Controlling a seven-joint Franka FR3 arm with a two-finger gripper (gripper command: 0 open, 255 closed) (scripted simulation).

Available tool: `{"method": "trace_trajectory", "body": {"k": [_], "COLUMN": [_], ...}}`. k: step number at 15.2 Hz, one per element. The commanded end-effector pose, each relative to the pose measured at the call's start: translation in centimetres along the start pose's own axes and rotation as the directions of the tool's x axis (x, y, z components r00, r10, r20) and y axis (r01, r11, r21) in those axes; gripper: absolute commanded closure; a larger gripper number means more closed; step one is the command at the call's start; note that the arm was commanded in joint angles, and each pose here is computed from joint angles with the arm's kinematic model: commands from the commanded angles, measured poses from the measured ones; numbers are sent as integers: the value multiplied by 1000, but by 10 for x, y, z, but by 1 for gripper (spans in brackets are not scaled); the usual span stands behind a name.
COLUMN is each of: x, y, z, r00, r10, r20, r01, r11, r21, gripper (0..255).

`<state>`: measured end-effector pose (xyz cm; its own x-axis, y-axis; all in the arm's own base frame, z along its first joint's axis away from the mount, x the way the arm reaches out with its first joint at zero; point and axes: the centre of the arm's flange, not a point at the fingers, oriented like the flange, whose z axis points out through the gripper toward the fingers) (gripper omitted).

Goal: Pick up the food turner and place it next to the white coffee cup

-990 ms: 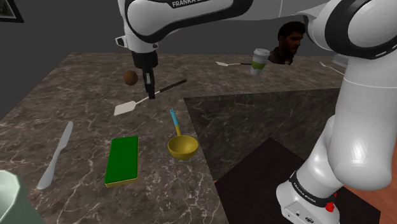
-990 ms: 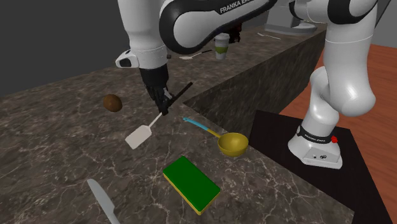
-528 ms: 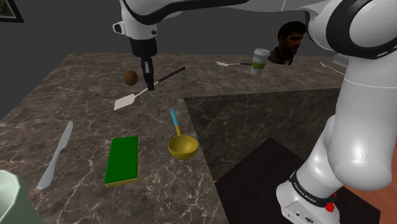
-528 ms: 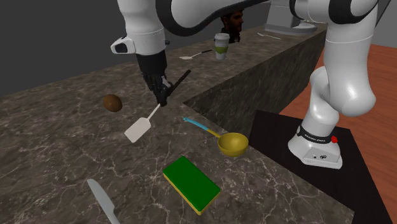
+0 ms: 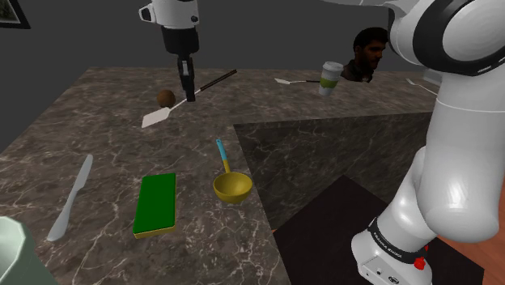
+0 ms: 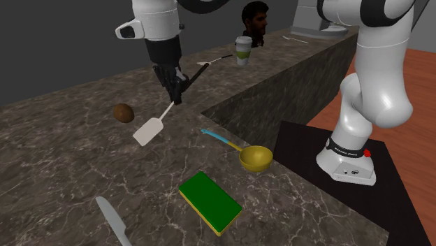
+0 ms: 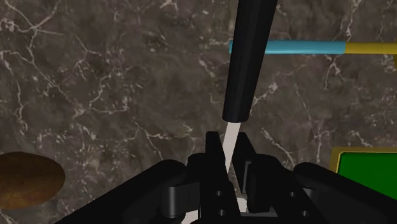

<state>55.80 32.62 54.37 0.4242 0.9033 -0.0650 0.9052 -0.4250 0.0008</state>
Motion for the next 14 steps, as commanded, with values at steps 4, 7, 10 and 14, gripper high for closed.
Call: {"method": "trace_trajectory", "body": {"k": [4,7,10,14], "x": [-2,-3,-4,-5], "y": [0,0,0,0], "z": [-27,-43,-58,-80], "r00": [1000,1000,1000,1000], "r10": [0,0,0,0], "r20": [0,0,0,0], "r01": [0,0,0,0], "r11": [1000,1000,1000,1000], "r21": [0,0,0,0], "gripper": [255,255,255,255]}}
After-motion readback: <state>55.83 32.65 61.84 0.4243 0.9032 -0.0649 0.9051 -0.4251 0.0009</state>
